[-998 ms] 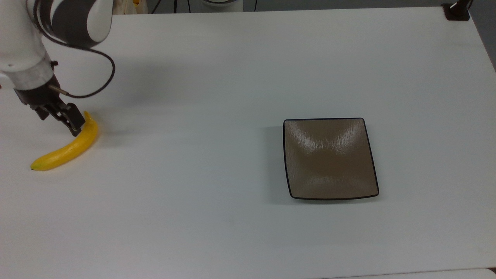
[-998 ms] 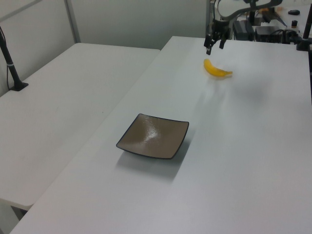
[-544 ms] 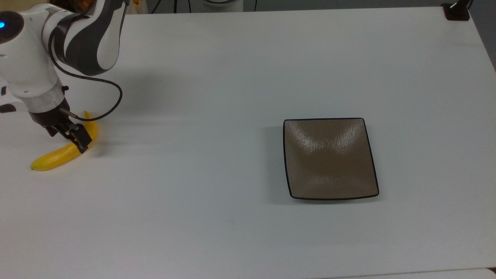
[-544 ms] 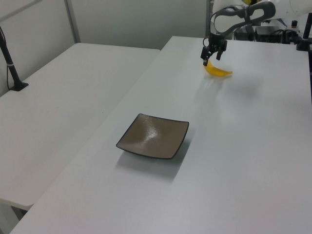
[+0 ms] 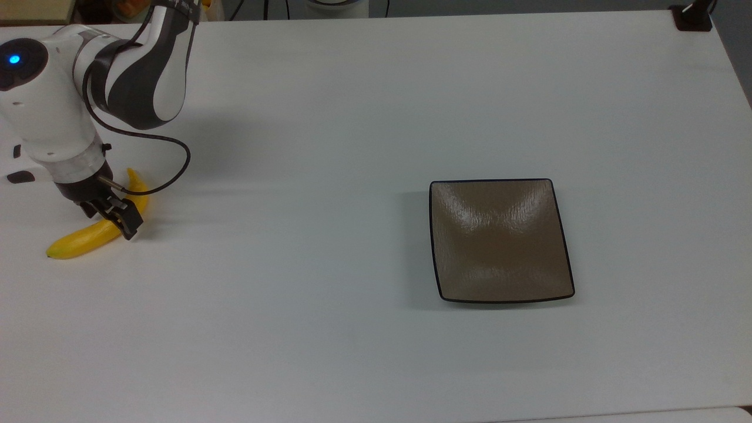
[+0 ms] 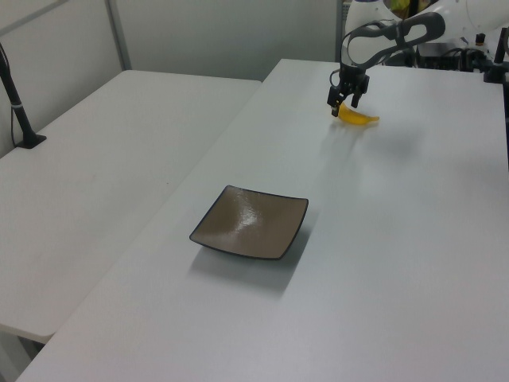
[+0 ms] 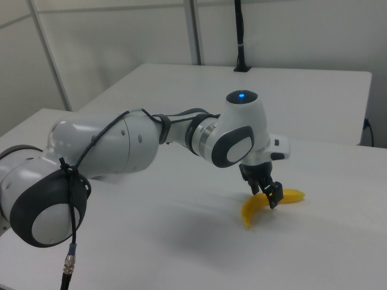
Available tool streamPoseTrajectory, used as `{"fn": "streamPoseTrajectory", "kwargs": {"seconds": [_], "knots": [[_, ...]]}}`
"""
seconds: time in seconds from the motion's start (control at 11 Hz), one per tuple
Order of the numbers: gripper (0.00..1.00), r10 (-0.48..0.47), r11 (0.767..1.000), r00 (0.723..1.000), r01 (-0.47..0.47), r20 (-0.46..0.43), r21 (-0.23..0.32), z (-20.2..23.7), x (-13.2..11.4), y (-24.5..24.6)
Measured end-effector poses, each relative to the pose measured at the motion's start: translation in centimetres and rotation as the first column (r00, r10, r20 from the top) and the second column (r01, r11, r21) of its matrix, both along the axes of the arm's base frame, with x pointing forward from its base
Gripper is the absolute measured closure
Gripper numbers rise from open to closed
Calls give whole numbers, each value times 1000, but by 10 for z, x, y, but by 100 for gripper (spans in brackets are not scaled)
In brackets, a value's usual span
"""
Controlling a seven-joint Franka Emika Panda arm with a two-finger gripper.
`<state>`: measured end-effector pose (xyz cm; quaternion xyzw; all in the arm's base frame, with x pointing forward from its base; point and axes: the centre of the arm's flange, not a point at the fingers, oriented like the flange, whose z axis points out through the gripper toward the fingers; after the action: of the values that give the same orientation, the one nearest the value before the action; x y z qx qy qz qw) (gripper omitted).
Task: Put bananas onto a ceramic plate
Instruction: 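Close the gripper on the middle of the yellow banana, then lift the banana and carry it over the brown square plate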
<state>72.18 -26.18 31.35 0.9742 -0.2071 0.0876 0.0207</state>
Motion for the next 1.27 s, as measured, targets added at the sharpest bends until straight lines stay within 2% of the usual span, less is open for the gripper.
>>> {"fn": "streamPoseTrajectory", "kwargs": {"seconds": [0.09, 0.27, 0.36, 0.54, 0.82, 1.0, 1.27], "knots": [[31, 0, 1000, 1000, 0, 0, 0, 0, 0, 0], [42, -1, 1000, 1000, 1, 0, 0, 0, 0, 0], [59, -1, 1000, 1000, 1, 0, 0, 0, 0, 0], [68, -2, 1000, 1000, 2, 1, 0, 1, 0, 0], [68, 1, 1000, 999, 0, 36, -9, 27, 2, 3], [68, 21, 1000, 998, -20, 61, -7, 81, 1, 21], [68, 99, 995, 994, -100, 47, 6, 171, -11, 86]]}}
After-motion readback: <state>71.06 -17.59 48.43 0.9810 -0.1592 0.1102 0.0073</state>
